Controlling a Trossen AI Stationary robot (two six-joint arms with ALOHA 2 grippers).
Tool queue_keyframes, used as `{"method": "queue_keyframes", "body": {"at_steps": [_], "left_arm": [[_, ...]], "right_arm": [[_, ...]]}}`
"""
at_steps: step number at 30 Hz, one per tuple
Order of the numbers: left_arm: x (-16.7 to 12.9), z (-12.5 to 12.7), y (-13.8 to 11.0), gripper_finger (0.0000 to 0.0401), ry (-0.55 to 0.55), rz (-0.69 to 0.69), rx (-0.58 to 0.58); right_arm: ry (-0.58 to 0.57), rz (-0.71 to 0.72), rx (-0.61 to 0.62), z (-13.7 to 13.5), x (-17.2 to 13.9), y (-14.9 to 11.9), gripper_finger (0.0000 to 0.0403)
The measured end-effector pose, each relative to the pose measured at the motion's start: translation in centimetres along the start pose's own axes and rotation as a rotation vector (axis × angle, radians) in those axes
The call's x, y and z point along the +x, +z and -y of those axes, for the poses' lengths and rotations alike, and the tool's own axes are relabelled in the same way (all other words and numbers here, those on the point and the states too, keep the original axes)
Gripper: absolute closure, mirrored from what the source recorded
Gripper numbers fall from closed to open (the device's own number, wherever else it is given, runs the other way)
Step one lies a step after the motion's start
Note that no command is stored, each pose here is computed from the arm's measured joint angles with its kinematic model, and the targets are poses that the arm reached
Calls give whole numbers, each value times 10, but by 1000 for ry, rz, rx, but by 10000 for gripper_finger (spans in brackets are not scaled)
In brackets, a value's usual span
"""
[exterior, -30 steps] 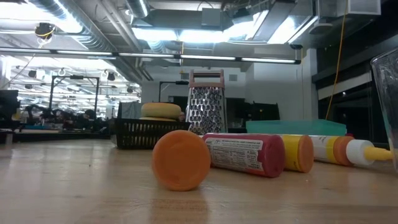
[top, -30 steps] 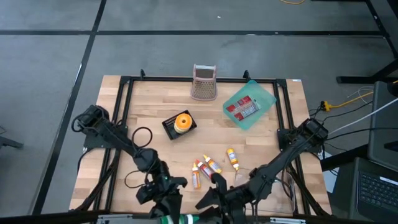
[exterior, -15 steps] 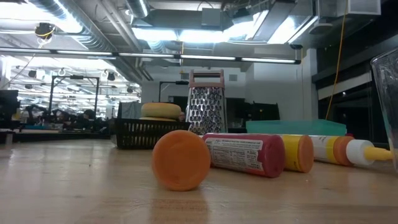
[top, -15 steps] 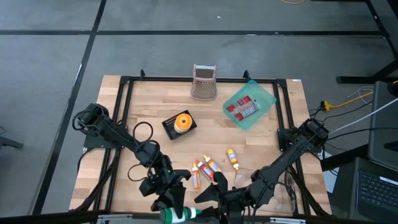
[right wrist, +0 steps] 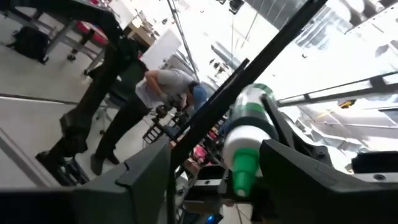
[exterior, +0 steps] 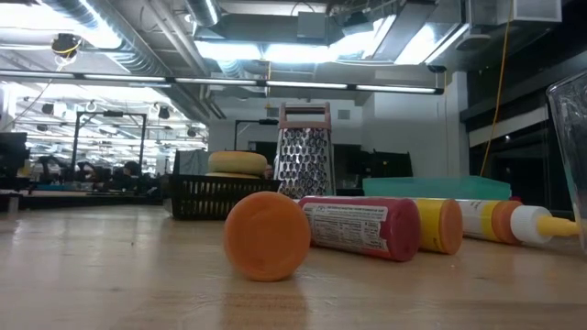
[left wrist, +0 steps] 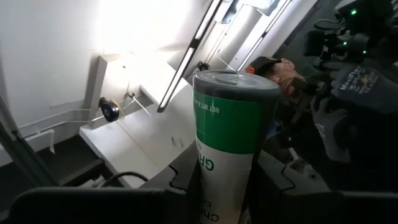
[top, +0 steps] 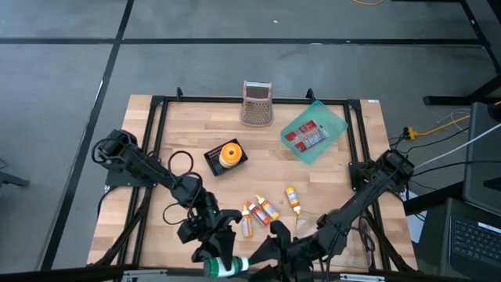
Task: Pick & Place Food Item
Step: Put the green food coloring bottle into the transparent bin
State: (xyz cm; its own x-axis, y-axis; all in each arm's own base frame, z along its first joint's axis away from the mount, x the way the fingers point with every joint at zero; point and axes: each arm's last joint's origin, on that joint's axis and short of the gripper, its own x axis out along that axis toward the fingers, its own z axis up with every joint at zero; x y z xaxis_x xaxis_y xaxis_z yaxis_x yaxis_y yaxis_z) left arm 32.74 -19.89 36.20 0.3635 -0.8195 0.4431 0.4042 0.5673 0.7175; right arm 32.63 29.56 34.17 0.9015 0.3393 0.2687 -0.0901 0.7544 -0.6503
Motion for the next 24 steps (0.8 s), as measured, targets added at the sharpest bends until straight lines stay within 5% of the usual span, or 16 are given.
{"method": "queue_keyframes", "body": {"at_steps": [24], "left_arm": [[-3, -3, -4, 318, 29, -40, -34]], "right_arm": [[-9, 63, 74, 8, 2, -1, 198]]}}
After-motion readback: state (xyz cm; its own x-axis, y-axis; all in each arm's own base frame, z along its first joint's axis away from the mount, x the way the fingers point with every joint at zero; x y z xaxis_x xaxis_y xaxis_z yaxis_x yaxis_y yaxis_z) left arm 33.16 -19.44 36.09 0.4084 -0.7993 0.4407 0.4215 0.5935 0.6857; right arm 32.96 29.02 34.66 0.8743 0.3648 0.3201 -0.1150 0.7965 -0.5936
